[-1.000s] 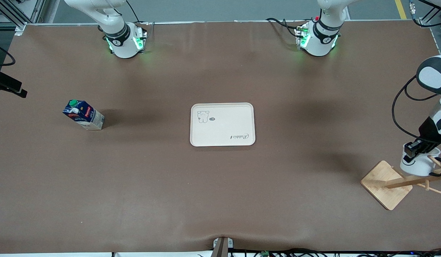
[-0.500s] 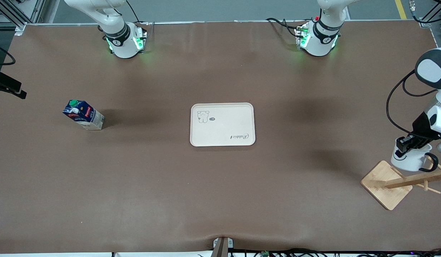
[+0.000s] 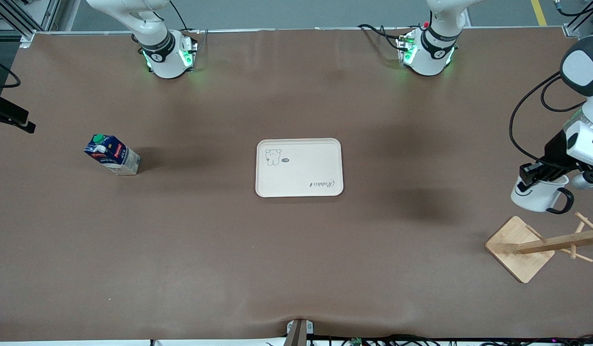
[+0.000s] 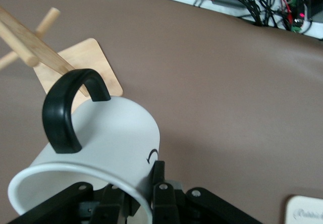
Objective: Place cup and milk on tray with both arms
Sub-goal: 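Carry the white mug with the left gripper over the tray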
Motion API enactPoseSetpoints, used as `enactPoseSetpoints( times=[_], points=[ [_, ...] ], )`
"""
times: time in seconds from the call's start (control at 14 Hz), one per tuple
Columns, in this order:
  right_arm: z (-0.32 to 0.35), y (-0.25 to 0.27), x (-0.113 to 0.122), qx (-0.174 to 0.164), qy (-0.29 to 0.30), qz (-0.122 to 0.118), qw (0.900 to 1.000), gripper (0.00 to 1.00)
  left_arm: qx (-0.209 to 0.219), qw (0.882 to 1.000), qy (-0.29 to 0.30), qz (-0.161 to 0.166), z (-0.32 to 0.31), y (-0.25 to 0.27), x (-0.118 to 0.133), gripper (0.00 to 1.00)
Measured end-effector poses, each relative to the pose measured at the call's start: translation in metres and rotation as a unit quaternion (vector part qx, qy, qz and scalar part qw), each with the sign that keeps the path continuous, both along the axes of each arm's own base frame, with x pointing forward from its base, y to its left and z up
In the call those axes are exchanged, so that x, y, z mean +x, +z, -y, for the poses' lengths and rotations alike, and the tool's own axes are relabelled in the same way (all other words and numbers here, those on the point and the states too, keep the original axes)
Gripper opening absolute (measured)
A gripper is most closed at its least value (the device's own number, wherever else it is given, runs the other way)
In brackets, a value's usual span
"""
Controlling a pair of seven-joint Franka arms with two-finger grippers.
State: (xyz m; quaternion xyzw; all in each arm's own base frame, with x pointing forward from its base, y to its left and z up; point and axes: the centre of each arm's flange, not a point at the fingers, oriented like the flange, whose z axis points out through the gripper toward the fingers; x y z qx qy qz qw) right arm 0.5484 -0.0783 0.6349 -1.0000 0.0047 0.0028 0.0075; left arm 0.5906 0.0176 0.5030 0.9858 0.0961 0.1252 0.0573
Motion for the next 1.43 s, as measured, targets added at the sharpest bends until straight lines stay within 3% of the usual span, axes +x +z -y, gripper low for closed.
enactPoseSetpoints(
  times=[0.36,0.79,1.14,1.43],
  points=[
    [-0.001,-0.003,0.002,0.000,0.002,-0.003,1.000,1.00,-0.024,0.999,0.007,-0.045,0.089,0.008,-0.007,0.08],
    [-0.001,-0.016,0.009,-0.001,0.002,-0.014,1.000,1.00,-0.064,0.989,0.058,-0.122,0.221,-0.034,-0.028,0.08],
    [-0.001,-0.024,0.013,-0.001,0.003,-0.020,1.000,1.00,-0.088,0.972,0.089,-0.200,0.315,-0.087,-0.042,0.08],
    [0.005,-0.034,0.022,-0.005,-0.003,-0.015,1.000,1.00,-0.099,0.951,0.123,-0.266,0.374,-0.137,-0.051,0.08]
  ],
)
